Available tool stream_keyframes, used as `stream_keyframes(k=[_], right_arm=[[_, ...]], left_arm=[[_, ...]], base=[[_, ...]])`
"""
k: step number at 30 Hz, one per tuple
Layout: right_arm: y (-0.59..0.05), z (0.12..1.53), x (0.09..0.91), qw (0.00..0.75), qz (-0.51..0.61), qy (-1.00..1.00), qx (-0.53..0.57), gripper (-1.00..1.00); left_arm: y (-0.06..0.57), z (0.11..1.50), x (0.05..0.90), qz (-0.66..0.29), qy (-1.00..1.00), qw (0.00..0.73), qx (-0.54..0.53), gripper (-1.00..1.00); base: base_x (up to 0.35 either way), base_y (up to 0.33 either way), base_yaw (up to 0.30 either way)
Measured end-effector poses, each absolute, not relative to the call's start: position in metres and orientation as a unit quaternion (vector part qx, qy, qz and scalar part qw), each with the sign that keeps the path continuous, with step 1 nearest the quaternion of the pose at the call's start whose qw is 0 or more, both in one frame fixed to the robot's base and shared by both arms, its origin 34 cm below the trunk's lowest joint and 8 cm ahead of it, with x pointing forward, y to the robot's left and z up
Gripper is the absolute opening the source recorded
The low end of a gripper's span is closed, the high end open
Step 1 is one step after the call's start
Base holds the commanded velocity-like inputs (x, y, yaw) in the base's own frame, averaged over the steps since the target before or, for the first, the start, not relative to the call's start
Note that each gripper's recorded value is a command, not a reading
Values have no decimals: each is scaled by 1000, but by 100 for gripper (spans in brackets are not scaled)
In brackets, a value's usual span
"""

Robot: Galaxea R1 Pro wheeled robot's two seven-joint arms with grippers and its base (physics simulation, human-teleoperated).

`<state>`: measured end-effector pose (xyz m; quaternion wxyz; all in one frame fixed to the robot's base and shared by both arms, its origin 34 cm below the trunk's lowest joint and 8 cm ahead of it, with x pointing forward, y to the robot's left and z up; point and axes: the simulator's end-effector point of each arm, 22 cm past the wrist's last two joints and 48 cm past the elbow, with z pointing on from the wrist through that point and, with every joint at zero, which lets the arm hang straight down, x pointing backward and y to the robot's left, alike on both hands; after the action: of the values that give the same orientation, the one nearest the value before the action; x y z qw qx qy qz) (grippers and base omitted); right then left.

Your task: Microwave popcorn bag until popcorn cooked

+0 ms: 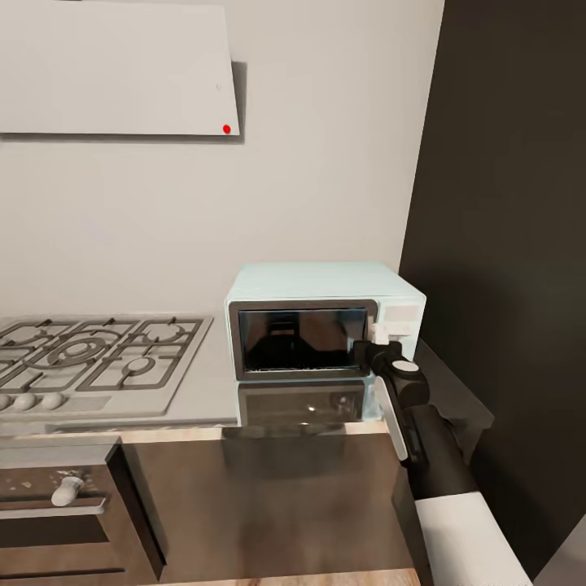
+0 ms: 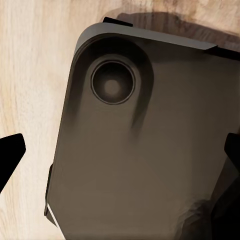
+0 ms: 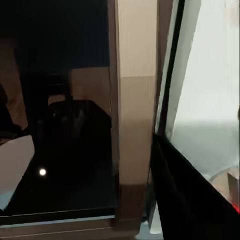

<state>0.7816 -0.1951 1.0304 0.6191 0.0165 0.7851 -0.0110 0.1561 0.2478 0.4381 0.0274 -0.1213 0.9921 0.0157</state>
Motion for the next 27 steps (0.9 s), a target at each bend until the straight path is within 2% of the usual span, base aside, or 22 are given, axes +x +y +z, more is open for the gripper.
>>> stream_keyframes(k=[20,27], right_arm=[[-203,1033,781,617,-29,786,12,-100],[-200,1033,791,617,-31,786,10,-100]], left_arm=[[248,438,156,16,992,28,-121,100],[247,438,156,15,992,27,-122,100]], base=[[0,0,0],[-273,0,0]])
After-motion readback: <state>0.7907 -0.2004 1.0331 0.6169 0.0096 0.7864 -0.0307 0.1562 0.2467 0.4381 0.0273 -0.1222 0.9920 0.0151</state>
